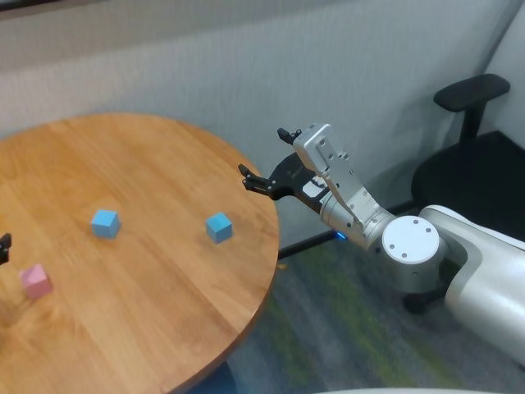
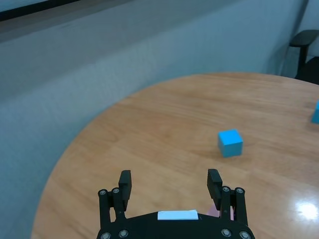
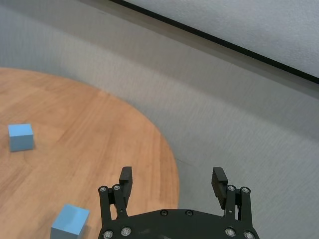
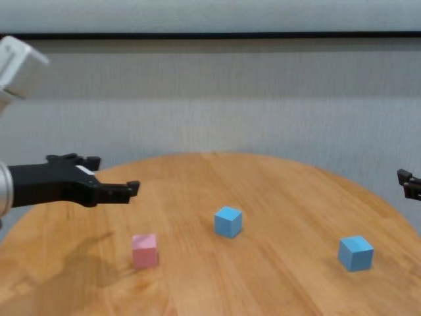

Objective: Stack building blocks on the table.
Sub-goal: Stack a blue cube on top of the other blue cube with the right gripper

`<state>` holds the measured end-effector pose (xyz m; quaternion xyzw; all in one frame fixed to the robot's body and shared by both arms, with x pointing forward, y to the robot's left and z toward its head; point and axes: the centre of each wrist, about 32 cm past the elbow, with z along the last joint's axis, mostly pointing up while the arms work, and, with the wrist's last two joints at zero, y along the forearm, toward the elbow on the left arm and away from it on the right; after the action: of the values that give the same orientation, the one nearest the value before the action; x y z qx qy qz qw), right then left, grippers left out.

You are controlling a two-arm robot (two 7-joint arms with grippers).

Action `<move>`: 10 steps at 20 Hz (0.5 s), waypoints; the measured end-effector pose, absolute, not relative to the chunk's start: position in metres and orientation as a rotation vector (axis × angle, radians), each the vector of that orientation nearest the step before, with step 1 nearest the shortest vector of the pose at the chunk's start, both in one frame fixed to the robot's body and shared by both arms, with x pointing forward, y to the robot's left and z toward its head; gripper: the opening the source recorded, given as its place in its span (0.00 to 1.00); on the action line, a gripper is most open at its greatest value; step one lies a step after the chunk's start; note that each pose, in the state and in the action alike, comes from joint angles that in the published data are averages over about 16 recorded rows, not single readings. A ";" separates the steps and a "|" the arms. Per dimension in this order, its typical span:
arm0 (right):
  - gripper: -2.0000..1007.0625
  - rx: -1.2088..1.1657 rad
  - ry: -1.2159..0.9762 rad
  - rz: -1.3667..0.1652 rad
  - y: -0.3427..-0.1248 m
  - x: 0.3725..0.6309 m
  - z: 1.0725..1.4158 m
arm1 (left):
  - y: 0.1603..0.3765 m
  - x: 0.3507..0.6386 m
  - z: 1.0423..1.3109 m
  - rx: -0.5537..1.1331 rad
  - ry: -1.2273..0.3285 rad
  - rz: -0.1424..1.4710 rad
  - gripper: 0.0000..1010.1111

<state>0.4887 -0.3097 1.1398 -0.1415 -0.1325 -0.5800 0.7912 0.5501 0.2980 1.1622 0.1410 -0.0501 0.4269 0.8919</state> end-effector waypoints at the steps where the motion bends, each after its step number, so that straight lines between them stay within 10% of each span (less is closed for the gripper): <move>1: 1.00 -0.304 -0.285 -1.248 -0.310 0.489 1.140 | 0.301 0.549 1.162 0.291 -0.103 0.890 0.99; 10: 1.00 -0.315 -0.264 -1.232 -0.302 0.487 1.147 | 0.318 0.545 1.161 0.284 -0.096 0.905 0.99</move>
<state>0.4871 -0.3016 1.1467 -0.1465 -0.1229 -0.5736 0.7965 0.5453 0.3178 1.1605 0.1365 -0.0463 0.4357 0.8885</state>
